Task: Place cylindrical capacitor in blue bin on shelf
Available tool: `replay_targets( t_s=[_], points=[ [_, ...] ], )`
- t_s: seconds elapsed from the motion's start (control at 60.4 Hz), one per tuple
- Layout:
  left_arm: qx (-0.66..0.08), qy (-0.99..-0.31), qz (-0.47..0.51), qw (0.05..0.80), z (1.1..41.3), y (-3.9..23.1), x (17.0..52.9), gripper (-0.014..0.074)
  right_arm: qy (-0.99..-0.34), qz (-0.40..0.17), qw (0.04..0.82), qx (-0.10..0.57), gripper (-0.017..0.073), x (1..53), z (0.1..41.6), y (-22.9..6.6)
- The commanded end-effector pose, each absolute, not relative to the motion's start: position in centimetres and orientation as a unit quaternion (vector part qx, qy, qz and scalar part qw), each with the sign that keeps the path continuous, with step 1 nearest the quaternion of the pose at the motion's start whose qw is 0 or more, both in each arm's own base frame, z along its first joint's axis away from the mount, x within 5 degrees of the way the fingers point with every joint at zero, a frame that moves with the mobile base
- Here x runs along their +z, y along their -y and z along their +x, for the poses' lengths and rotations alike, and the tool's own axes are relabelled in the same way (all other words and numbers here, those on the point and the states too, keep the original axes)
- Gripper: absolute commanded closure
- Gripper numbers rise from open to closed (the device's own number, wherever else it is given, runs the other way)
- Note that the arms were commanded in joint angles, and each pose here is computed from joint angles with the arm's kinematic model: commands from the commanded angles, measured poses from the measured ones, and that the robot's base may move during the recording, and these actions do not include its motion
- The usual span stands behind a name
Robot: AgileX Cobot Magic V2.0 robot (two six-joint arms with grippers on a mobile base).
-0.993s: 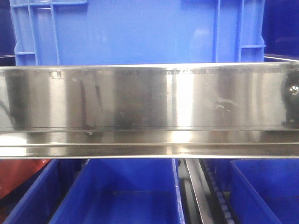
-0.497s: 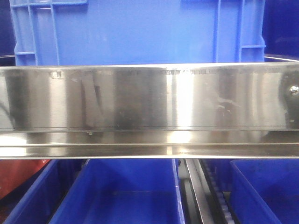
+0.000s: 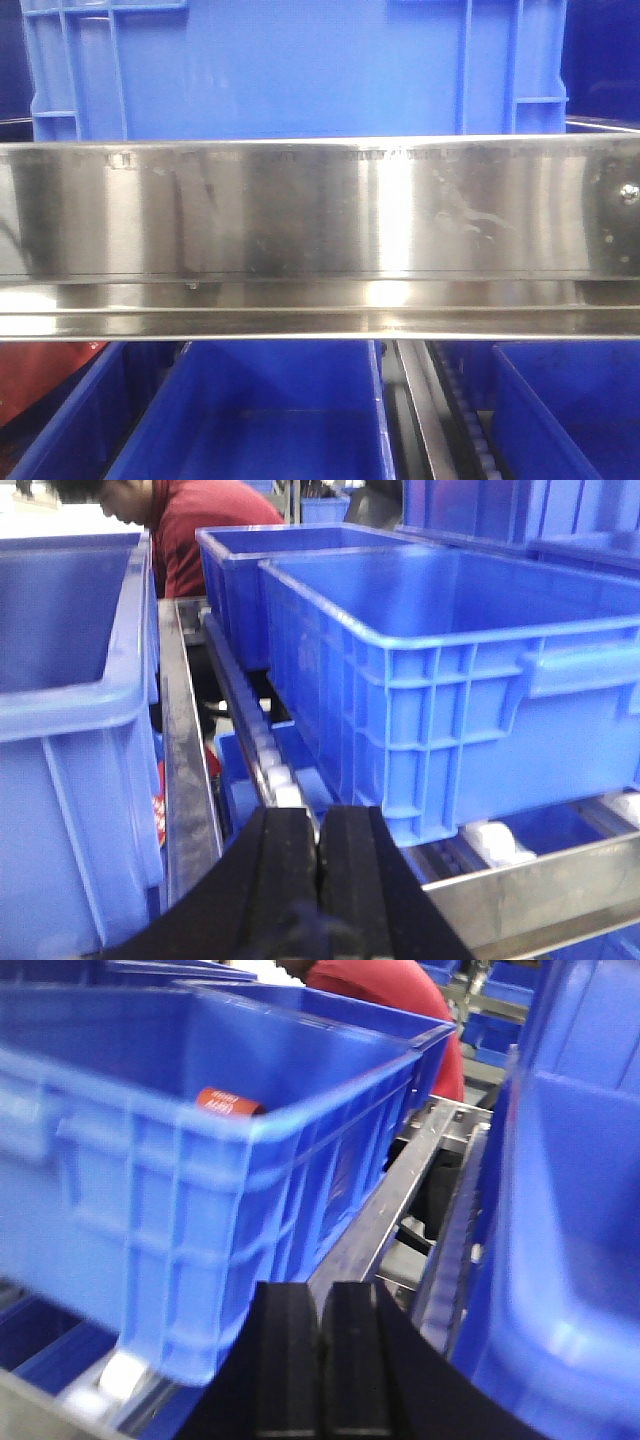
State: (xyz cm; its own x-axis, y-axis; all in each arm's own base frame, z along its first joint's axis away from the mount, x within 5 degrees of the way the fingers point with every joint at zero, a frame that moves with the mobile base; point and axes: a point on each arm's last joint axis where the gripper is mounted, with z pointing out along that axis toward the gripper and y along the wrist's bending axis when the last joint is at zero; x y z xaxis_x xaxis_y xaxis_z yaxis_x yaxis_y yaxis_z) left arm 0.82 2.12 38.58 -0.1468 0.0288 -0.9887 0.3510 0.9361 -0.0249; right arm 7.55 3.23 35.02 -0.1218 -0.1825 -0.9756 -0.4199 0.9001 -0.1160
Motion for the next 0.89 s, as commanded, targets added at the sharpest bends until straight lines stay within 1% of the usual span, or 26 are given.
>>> replay_targets(
  t_s=[0.0, 0.166, 0.877],
  points=[
    [-0.128, -0.740, 0.124, 0.648, 0.8, -2.1, 38.6, 0.0704, -0.724, -0.201, 0.651, 0.106, 0.0683, 33.4, 7.0, -3.1],
    [-0.128, -0.740, 0.124, 0.648, 0.8, -2.1, 38.6, 0.0704, -0.719, -0.200, 0.656, 0.114, 0.0683, 32.1, 6.7, -3.0],
    [-0.128, -0.740, 0.124, 0.648, 0.8, -2.1, 38.6, 0.0704, -0.716, -0.199, 0.658, 0.116, 0.0683, 32.2, 6.7, -3.0]
  ],
)
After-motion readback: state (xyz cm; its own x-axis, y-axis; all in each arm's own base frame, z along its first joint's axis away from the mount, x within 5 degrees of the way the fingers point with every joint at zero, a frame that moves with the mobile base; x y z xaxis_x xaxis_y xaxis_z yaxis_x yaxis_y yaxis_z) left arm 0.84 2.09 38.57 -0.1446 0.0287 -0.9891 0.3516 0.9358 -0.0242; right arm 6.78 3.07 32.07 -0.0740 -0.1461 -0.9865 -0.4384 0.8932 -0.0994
